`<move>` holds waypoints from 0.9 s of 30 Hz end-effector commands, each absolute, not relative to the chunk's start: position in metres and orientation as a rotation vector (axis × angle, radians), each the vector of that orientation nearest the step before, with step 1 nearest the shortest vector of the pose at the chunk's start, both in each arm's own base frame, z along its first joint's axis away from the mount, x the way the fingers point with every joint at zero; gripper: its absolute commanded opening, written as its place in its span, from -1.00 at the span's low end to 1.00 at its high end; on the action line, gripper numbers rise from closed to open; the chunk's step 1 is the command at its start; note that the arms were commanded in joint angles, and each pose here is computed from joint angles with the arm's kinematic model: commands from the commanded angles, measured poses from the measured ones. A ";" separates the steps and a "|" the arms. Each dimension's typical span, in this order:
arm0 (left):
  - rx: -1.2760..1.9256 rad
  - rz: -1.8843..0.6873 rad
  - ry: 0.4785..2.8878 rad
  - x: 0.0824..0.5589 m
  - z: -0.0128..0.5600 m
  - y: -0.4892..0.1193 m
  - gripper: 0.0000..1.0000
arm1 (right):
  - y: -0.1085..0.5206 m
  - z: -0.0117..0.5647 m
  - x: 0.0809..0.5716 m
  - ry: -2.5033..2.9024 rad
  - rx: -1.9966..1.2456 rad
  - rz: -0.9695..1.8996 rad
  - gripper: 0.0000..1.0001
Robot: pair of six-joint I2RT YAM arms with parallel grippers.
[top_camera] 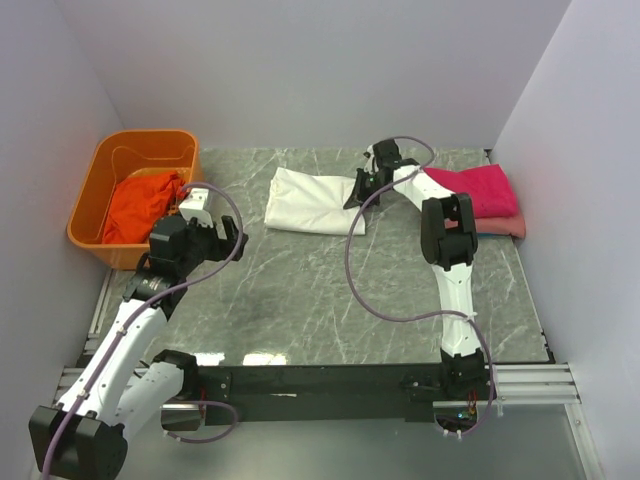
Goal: Fold and stack the t-shirts
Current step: Neatly place the folded tshirt to the corner
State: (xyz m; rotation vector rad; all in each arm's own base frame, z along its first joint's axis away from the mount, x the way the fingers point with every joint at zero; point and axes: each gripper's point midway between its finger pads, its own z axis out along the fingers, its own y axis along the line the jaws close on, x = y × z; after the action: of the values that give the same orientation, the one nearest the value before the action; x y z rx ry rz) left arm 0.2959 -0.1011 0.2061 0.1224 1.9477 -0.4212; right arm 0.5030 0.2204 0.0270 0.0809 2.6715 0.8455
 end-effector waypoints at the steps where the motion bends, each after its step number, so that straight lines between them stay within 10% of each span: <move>1: 0.137 -0.389 1.913 0.299 0.215 -0.097 0.75 | 0.190 0.052 0.513 2.636 -0.180 0.506 -1.00; 27: 0.207 -0.453 1.761 0.277 0.255 -0.105 0.75 | 0.025 0.263 0.489 2.253 -0.443 -0.678 -1.00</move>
State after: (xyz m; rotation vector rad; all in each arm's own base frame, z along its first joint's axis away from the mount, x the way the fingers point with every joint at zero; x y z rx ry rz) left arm 0.2792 -0.1011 0.2450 0.1710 1.8054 -0.4370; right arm 0.4934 0.0486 0.1976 -0.5153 2.3948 -0.5509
